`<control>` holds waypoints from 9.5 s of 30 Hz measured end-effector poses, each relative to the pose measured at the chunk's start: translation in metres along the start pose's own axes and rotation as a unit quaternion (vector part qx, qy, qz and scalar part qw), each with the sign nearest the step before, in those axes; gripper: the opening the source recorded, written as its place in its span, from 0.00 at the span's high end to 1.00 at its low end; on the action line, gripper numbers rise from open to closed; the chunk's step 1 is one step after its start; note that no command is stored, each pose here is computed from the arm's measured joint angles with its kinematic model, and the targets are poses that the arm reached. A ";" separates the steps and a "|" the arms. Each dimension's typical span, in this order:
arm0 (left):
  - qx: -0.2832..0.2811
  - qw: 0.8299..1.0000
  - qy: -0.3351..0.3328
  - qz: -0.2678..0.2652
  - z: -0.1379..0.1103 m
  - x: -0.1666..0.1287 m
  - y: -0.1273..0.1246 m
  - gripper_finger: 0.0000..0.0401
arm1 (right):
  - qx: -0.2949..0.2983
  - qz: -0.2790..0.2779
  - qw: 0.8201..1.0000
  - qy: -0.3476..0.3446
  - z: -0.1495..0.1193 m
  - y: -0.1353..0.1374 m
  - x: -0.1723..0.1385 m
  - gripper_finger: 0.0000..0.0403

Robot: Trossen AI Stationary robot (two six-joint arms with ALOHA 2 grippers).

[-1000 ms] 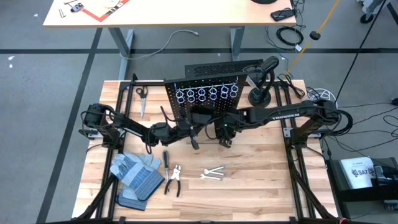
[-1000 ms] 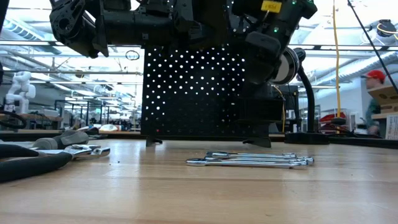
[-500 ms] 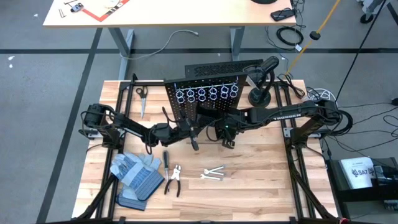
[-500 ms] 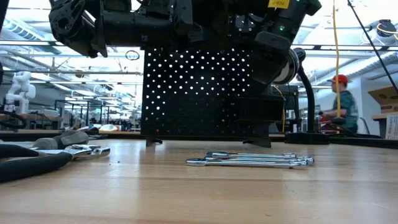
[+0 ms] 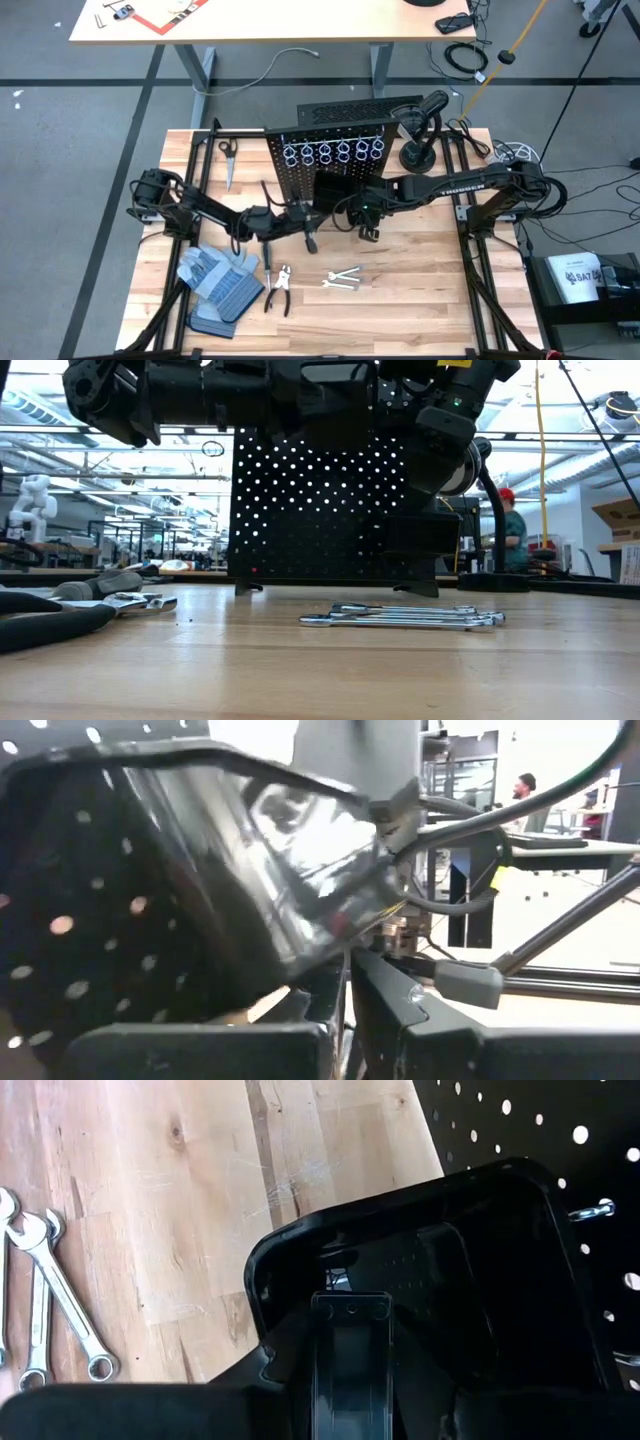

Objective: Hang tools onto peg board
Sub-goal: Remove the black utility knife blades from the bottom black bin of the black pegboard, then adjust the black pegboard on the table

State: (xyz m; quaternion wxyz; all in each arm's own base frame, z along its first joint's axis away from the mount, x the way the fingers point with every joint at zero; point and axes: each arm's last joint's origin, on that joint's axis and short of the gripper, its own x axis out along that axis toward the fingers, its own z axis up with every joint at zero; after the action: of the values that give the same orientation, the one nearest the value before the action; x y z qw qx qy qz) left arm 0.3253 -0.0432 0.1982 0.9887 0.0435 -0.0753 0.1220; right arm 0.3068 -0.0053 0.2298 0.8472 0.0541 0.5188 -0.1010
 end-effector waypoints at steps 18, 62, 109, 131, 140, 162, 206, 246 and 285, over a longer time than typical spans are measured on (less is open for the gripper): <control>0.004 0.999 0.044 0.010 -0.007 -0.006 -0.012 0.92 | -0.011 -0.011 1.000 0.007 -0.004 0.002 -0.005 0.77; -0.034 0.997 0.042 0.048 -0.008 -0.002 -0.001 0.92 | -0.079 -0.012 0.996 -0.031 -0.009 0.024 -0.029 0.76; -0.032 0.998 0.040 0.048 -0.007 -0.001 -0.001 0.92 | -0.116 0.005 0.991 -0.065 -0.026 0.079 -0.039 0.49; -0.039 0.998 0.032 0.049 -0.005 -0.001 -0.001 0.92 | -0.093 -0.128 0.952 -0.261 -0.001 0.053 -0.091 0.98; -0.040 0.998 0.031 0.049 -0.005 -0.001 0.000 0.92 | -0.081 -0.149 0.945 -0.280 0.007 0.044 -0.091 0.99; -0.050 0.997 0.012 0.050 -0.001 -0.001 0.000 0.92 | -0.044 -0.152 0.950 -0.270 0.008 0.035 -0.088 1.00; -0.047 0.997 0.018 0.063 -0.003 0.000 0.002 0.92 | -0.304 -0.267 0.884 -0.235 0.009 0.044 -0.093 0.82; -0.054 0.997 -0.005 0.054 0.007 0.010 0.006 0.92 | -0.298 -0.301 0.875 -0.234 0.018 0.034 -0.090 1.00; -0.045 0.994 0.011 0.098 0.010 0.023 0.019 0.92 | -0.258 -0.303 0.885 -0.243 0.017 0.035 -0.089 0.88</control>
State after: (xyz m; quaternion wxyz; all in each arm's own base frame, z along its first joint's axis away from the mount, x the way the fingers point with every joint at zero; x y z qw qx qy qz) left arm 0.3412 -0.0208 0.2126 0.9737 -0.0100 -0.0733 0.2157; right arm 0.2904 0.0356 0.3169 0.8588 -0.3523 0.2958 -0.2256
